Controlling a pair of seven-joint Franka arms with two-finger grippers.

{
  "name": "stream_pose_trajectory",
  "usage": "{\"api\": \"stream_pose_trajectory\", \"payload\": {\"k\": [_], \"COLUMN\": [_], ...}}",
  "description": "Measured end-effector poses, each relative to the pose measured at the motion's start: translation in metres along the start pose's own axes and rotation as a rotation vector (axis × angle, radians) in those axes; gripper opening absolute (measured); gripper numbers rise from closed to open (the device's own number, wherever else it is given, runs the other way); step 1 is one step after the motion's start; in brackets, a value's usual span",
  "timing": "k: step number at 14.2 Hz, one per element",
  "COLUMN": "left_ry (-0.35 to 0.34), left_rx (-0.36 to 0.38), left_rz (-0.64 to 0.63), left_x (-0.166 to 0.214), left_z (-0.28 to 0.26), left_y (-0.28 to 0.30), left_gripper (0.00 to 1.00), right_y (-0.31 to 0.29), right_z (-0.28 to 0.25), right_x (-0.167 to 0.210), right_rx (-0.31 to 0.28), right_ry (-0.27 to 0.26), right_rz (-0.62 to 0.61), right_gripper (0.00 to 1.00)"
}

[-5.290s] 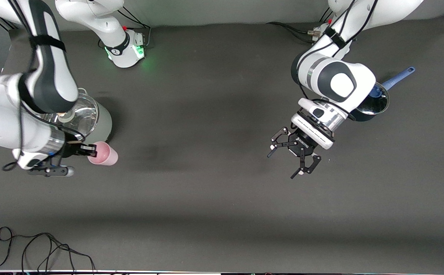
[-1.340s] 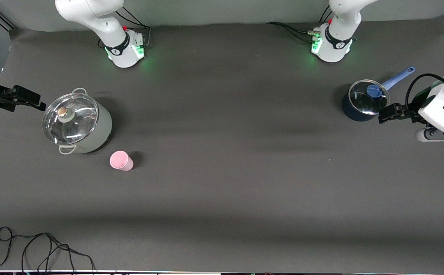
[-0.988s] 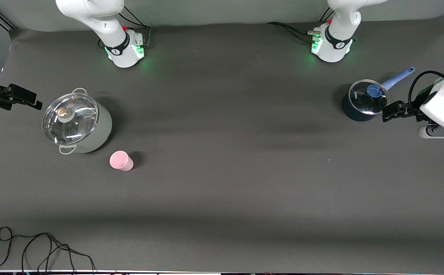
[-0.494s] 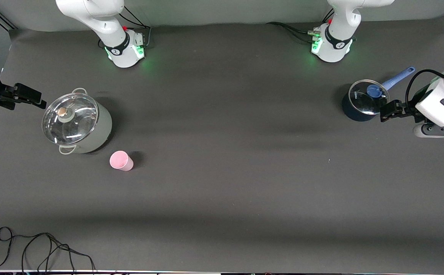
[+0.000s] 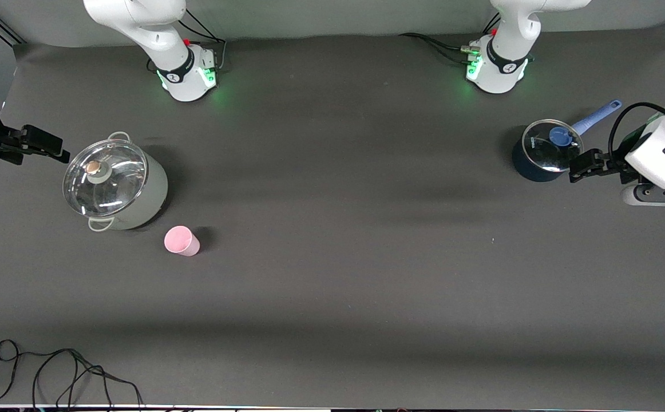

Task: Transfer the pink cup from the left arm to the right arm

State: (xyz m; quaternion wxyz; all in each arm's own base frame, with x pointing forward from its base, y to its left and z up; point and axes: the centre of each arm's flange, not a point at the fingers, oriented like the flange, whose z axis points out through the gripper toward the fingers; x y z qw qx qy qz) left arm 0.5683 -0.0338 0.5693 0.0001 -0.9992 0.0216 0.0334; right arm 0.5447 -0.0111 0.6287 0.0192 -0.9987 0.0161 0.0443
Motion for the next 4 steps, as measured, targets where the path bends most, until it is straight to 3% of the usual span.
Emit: {"api": "stream_pose_trajectory", "payload": {"k": [4], "left_ry": [0.009], "left_rx": [0.0], "left_rz": [0.001], "left_x": [-0.0008], "left_z": [-0.0045], "left_y": [0.0002], "left_gripper": [1.0], "right_y": [-0.0026], "right_z": [0.0003], "right_x": [0.0], "right_rx": [0.0], "right_ry": [-0.001], "right_rz": [-0.005], "right_gripper": [1.0]}}
